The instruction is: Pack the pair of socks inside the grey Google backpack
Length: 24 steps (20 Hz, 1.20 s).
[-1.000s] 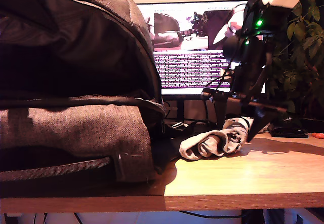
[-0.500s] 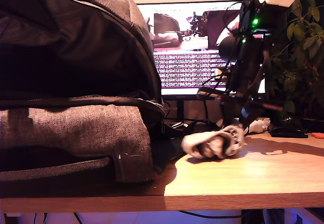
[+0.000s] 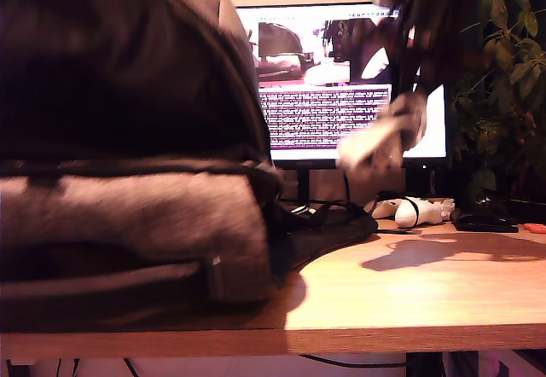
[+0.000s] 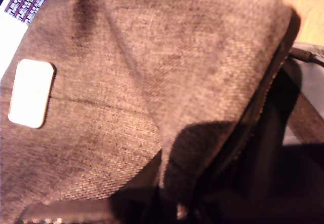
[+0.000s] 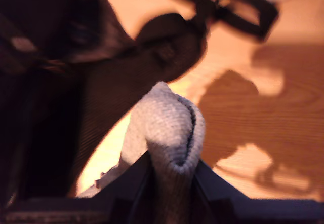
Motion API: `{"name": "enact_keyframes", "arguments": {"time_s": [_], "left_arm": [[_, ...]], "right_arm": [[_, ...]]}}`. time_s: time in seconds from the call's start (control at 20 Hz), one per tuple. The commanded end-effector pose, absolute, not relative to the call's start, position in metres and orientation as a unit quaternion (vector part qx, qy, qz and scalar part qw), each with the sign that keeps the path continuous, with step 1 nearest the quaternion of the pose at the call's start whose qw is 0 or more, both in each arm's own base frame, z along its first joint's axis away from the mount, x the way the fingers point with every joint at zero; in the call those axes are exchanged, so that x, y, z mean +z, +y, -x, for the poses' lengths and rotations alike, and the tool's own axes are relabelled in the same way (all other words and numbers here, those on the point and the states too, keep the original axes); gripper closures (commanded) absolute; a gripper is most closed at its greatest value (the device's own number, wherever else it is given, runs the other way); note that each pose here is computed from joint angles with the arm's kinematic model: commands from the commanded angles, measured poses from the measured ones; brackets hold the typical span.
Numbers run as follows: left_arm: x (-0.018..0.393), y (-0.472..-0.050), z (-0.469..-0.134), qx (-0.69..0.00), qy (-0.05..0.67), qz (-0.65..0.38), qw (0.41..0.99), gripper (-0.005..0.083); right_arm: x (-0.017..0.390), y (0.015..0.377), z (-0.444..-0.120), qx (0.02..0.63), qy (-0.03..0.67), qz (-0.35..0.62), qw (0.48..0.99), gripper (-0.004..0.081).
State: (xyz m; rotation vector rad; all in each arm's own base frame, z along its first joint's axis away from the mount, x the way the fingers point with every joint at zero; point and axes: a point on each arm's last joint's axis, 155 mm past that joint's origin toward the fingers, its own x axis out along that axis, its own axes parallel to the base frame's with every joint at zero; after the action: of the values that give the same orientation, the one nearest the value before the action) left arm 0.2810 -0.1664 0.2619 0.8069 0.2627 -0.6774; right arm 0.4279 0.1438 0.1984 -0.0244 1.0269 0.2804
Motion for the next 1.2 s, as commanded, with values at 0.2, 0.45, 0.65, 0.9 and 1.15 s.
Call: {"name": "enact_keyframes", "arguments": {"time_s": [0.2,0.45,0.65,0.9,1.15], "left_arm": [[0.291,-0.175,-0.281,-0.331,0.097,-0.372,0.862,0.0797],[0.285,-0.177,-0.285,-0.333,0.108,-0.369,0.861,0.0797],[0.286,-0.178,-0.286,-0.333,0.105,-0.368,0.862,0.0798],[0.287,-0.178,-0.286,-0.333,0.106,-0.364,0.863,0.0798],[0.287,-0.180,-0.284,-0.338,0.106,-0.360,0.863,0.0797]], "right_arm": [[0.229,0.143,-0.414,0.144,0.449,0.023,0.882,0.0783],[0.235,0.130,-0.398,0.138,0.371,0.022,0.918,0.0783],[0.239,0.123,-0.375,0.149,0.279,0.016,0.949,0.0783],[0.240,0.110,-0.330,0.157,0.184,0.002,0.970,0.0783],[0.242,0.096,-0.281,0.162,0.099,-0.010,0.982,0.0783]]}}
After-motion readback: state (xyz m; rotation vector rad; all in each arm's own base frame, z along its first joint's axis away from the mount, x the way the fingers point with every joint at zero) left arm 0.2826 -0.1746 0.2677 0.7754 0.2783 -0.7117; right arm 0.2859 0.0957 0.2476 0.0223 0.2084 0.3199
